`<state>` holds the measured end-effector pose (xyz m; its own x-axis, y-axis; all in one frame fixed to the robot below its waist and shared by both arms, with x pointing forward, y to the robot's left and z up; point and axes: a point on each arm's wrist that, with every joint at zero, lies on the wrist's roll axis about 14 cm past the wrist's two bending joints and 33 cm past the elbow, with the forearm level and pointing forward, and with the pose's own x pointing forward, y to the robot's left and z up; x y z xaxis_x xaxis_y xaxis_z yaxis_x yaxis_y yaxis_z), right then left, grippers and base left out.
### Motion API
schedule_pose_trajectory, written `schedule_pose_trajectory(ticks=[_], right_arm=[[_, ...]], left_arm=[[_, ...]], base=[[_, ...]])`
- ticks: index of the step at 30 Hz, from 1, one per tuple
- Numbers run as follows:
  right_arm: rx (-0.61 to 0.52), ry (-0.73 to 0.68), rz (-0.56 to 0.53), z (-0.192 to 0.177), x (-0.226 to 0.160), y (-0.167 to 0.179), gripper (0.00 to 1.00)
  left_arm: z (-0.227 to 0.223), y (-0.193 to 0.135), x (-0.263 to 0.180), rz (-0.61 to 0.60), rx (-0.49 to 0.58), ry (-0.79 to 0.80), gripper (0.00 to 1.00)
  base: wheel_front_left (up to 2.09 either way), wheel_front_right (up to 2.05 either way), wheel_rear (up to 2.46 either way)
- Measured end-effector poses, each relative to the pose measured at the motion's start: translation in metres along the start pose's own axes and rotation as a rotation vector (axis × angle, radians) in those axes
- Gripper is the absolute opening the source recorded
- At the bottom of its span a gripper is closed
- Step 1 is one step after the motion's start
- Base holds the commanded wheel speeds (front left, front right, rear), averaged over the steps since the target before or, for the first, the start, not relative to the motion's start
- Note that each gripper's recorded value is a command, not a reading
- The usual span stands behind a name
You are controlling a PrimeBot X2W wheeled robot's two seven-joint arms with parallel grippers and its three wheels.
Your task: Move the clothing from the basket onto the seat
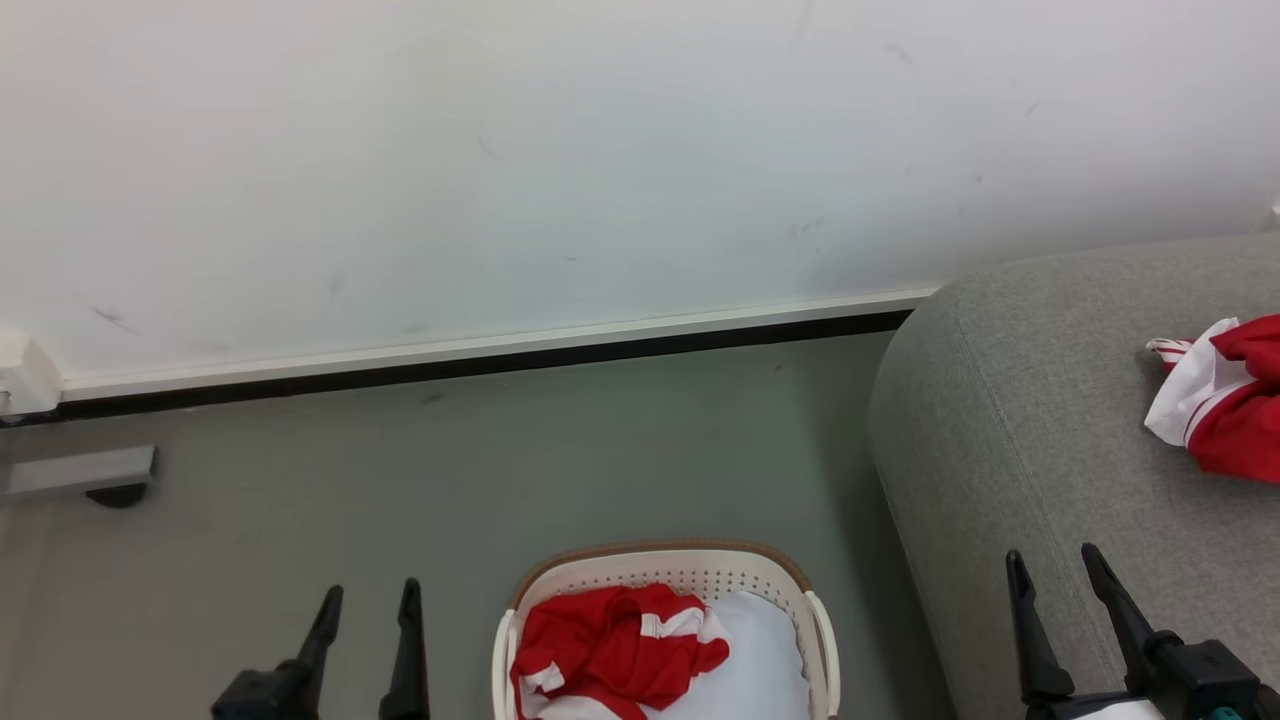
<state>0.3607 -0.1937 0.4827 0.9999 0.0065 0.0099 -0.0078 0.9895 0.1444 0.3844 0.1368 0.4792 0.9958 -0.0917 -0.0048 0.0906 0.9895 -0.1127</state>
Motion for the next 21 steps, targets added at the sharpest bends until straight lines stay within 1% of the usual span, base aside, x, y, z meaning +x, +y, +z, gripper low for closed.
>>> schedule_pose_trajectory(ticks=[5,12,16,21], right_arm=[[0.005,0.01,-0.011,-0.003,0.003,-0.003,1.0],[0.01,0.006,-0.035,-0.002,0.018,-0.012,1.0],[0.025,0.011,-0.057,-0.005,0.026,-0.02,1.0],[0.026,0.026,-0.071,-0.011,0.038,-0.026,1.0]], left_arm=[[-0.008,-0.009,0.008,-0.04,-0.009,0.021,1.0],[-0.028,-0.046,0.038,-0.177,-0.005,0.075,1.0],[-0.064,-0.07,0.051,-0.264,-0.006,0.179,1.0],[-0.111,-0.098,0.068,-0.354,0.021,0.351,1.0]], base=[[0.0,0.0,0.0],[0.0,0.0,0.0],[0.0,0.0,0.0],[0.0,0.0,0.0]])
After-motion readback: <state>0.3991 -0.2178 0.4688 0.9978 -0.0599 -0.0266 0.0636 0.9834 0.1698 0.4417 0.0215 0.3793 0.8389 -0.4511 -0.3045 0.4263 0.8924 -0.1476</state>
